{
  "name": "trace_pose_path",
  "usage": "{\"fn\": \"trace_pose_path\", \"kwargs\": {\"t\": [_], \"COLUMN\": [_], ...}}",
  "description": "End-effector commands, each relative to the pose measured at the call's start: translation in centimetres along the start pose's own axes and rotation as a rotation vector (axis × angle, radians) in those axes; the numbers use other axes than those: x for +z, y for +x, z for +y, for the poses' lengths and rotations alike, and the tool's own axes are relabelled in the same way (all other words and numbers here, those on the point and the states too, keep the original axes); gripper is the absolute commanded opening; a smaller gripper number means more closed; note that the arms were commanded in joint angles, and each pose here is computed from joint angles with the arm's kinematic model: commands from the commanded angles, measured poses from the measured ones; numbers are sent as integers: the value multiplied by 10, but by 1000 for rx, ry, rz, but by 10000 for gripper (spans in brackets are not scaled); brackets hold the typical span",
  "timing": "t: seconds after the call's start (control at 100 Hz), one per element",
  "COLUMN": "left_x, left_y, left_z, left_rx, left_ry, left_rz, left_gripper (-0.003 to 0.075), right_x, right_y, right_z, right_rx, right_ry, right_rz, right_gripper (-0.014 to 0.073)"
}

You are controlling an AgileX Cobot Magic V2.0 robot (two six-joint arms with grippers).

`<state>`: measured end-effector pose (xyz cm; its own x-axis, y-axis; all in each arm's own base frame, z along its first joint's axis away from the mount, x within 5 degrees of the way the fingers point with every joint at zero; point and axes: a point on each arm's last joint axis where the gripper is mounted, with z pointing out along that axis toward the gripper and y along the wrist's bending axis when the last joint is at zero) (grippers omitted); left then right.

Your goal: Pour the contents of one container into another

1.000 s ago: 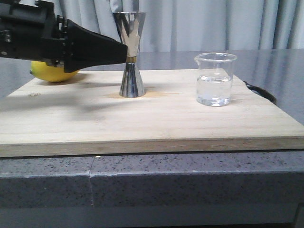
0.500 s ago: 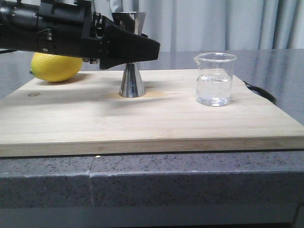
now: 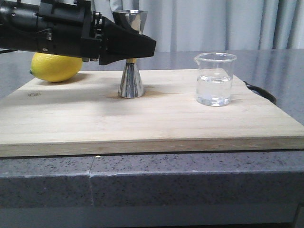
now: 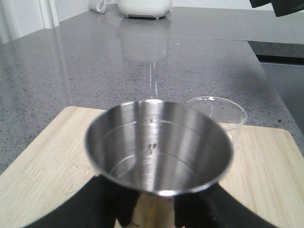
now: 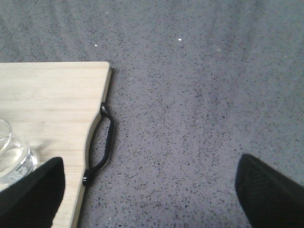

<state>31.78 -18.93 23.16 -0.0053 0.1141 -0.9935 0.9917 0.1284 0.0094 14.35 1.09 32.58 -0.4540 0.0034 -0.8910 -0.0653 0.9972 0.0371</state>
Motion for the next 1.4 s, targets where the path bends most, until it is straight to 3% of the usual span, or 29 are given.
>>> {"fn": "trace_pose_path", "kwargs": {"t": [0.0,0.41,0.84,1.03,1.14,1.39], "left_x": [-2,-1,-1,-1,-1,-1], "left_y": [-34,-63,-65,-65,-65,-64], "left_z": [-5,2,3,3,3,4], "left_rx": [16,-19,-66,-66,-66,-67], "left_ry": [26,36,42,42,42,30], "left_rz": [-159,-202,-204,-204,-204,-197], "left_gripper": [220,220,220,220,220,220], "right_x": [-5,-5,-6,-1,3,17], "right_y": [-17,-17,-23,-25,-36,-63], "right_z": [-1,-1,0,0,6,42], "right_rx": [0,0,-63,-96,-94,-210], "right_ry": [6,6,9,4,-51,-256], "right_rz": [-102,-107,-166,-83,-32,122], "right_gripper": [659,659,659,659,659,659]}}
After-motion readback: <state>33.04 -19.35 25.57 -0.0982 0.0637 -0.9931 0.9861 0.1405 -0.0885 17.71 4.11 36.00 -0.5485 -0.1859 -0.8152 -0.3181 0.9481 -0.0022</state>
